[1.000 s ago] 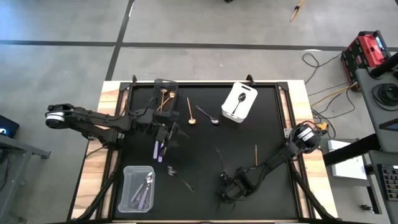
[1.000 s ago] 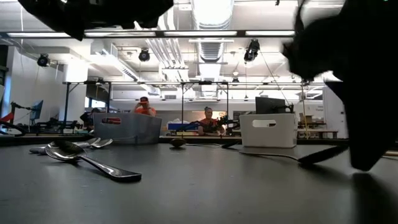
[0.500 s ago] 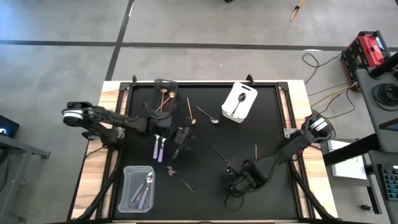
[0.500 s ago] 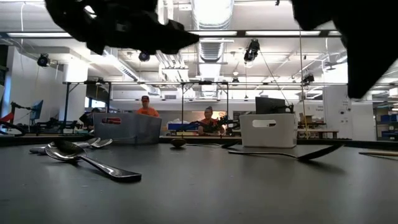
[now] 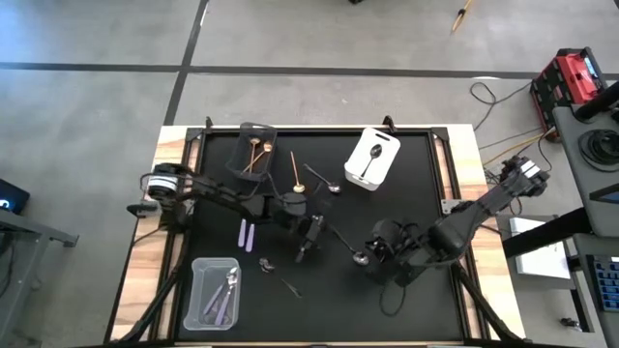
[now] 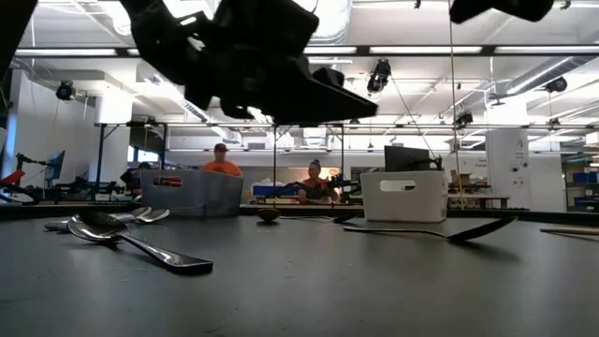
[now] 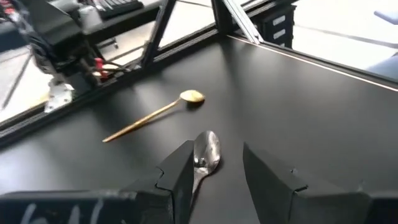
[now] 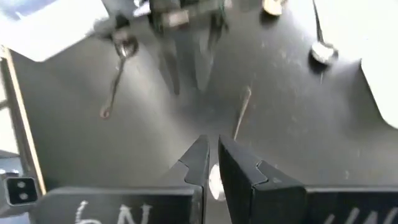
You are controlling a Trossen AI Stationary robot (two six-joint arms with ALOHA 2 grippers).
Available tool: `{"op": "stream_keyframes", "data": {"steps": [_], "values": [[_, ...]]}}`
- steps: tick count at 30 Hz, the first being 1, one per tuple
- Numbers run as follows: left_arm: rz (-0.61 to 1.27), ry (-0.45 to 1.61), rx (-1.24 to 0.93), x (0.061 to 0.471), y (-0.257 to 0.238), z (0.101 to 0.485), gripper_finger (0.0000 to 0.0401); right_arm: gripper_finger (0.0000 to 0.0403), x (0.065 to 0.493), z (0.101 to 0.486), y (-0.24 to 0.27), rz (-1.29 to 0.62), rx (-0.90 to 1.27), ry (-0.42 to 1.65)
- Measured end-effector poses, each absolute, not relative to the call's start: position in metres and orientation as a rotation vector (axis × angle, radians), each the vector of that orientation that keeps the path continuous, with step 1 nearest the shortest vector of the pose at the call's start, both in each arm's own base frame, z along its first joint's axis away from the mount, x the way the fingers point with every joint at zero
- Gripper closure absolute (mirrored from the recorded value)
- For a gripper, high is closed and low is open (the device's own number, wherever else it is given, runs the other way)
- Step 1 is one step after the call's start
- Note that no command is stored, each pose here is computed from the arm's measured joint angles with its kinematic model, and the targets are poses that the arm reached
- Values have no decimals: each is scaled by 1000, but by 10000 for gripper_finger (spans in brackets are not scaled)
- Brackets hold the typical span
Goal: Sort silverware by color (type)
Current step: Put the black spoon into the white bin
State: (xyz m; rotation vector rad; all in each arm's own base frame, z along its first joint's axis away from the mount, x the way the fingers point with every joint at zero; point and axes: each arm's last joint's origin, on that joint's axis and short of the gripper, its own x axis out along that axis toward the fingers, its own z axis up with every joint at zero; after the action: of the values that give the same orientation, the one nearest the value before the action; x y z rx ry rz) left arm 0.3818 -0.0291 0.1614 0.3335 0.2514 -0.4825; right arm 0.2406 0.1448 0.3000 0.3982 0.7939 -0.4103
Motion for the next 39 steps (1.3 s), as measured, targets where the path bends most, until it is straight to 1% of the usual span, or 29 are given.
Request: {"op": "stream_keyframes", "data": {"steps": [5, 11, 18, 22, 26, 33, 36, 39], "values": [[-486, 266, 328, 398, -30, 149, 280, 376, 226, 310, 134, -376, 365, 709], [-472, 329, 271, 420, -30, 126, 275, 376, 215, 307, 126, -344, 352, 655], [-486, 443, 249, 439, -30, 103, 234, 376, 205, 295, 119, -341, 381, 633], [-478, 456, 271, 445, -30, 98, 206, 376, 204, 290, 118, -348, 391, 636], [-480, 471, 283, 448, -29, 89, 194, 376, 204, 289, 118, -348, 391, 637], [-456, 517, 240, 456, -24, 82, 202, 376, 206, 291, 120, -330, 391, 617], [-453, 539, 225, 456, -21, 81, 217, 376, 206, 291, 120, -329, 392, 615], [-452, 551, 211, 455, -18, 79, 243, 376, 206, 291, 120, -329, 391, 616]]}}
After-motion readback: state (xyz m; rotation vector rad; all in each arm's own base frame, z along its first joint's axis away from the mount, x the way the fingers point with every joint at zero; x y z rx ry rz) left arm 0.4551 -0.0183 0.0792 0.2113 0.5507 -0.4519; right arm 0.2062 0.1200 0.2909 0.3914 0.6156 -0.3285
